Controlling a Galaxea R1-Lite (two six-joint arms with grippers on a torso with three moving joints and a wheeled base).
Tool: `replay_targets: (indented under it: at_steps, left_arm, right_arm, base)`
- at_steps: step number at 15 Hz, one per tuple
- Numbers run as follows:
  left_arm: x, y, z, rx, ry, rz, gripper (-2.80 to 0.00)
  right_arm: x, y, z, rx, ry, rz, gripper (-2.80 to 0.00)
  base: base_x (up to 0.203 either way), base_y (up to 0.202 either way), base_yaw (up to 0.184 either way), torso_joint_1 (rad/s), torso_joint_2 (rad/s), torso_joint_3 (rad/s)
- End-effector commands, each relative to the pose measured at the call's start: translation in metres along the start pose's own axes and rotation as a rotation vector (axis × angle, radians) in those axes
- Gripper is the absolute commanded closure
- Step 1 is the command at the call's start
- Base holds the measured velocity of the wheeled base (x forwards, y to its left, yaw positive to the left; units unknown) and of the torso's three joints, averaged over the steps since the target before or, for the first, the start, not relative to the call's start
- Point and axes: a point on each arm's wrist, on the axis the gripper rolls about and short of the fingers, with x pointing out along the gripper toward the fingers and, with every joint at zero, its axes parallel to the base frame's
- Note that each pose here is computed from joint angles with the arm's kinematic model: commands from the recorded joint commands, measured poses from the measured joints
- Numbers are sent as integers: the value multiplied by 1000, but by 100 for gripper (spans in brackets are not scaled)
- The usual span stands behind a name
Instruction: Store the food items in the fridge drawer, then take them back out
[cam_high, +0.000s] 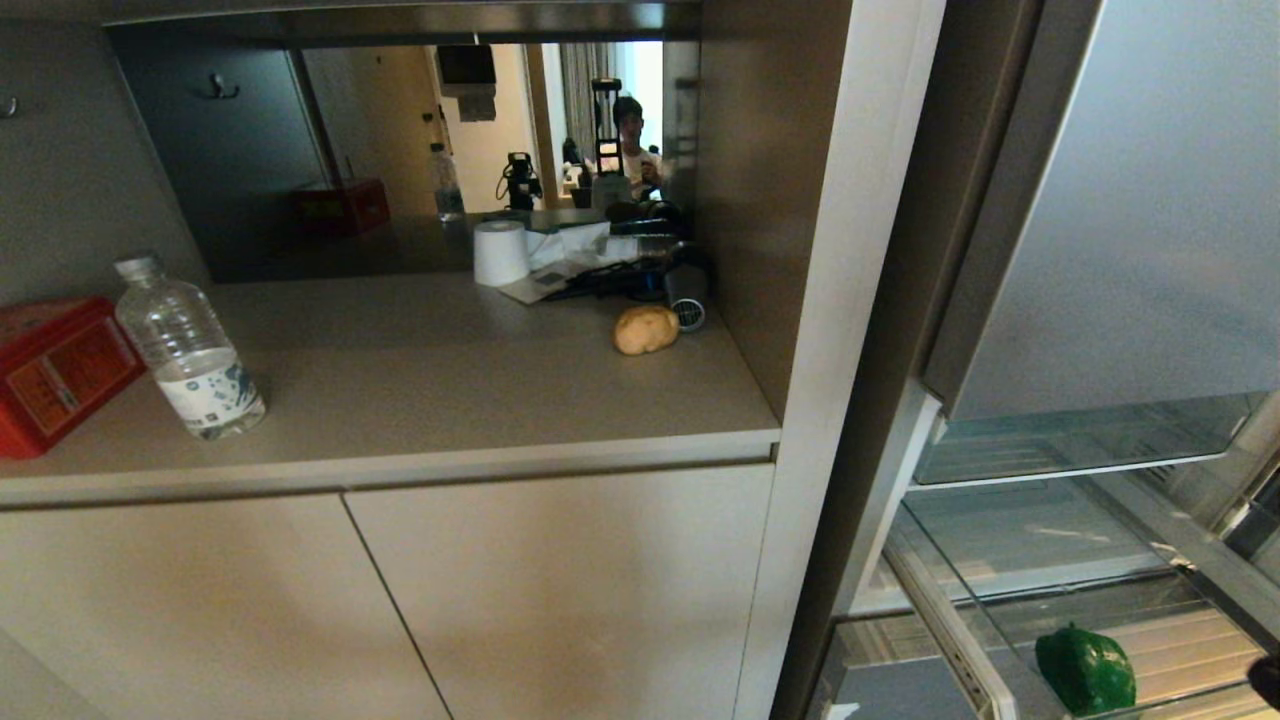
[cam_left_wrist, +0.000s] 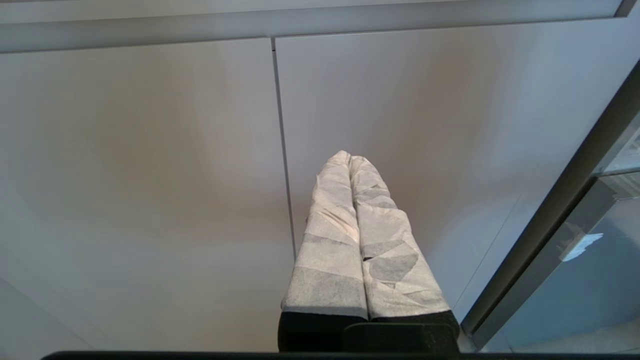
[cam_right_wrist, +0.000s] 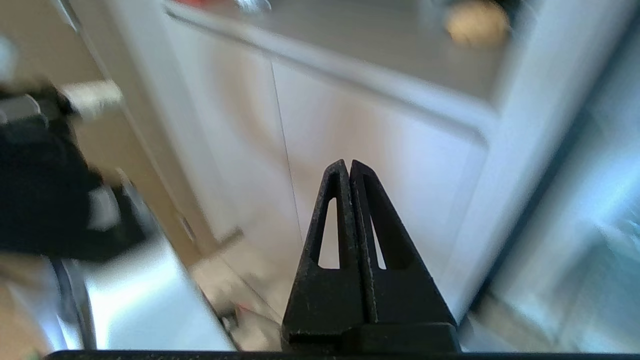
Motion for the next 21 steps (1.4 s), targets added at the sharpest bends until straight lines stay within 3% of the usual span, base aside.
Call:
replay_targets:
  at_steps: [1,3,4,5,8,10,12,16,17,20,21]
  left_arm:
    - [0,0,0,0,2,0,0]
    - [0,0,0,0,2,0,0]
    - [0,0,0,0,2,0,0]
    - [0,0,0,0,2,-1,0]
    - [0,0,0,0,2,0,0]
    - [0,0,0,0,2,0,0]
    - [0,0,0,0,2,0,0]
    - [0,0,0,0,2,0,0]
    - [0,0,0,0,2,0,0]
    - [0,0,0,-2,2,0,0]
    - [0,0,0,0,2,0,0]
  right_arm:
    - [-52,-1,-25,-6,-153,-96,0]
    - [-62,-2,-47,-9,-181,-294,0]
    - [-59,-5,-57,-13,-167,-444,0]
    - [-55,-8,-66,-22,-139,-531,0]
    - [-33,-15,-72,-21,0,-672,0]
    - [-23,-18,-75,0,40,-735,0]
    - [-28,-17,-91,-14,27,-795,0]
    - [-36,-13,-114,-19,-36,-1016,0]
    - [-37,-11,-116,-25,-58,-1028,0]
    - [-48,5,-126,-114,-197,-928,0]
    - [-49,7,-132,-123,-172,-889,0]
  base:
    - [0,0,0,0,0,0]
    - [0,0,0,0,0,0]
    - [0,0,0,0,0,0]
    - [0,0,0,0,0,0]
    - [0,0,0,0,0,0]
    - [0,0,0,0,0,0]
    - [0,0,0,0,0,0]
    - [0,0,0,0,0,0]
    - [0,0,0,0,0,0]
    - [0,0,0,0,0,0]
    - [0,0,0,0,0,0]
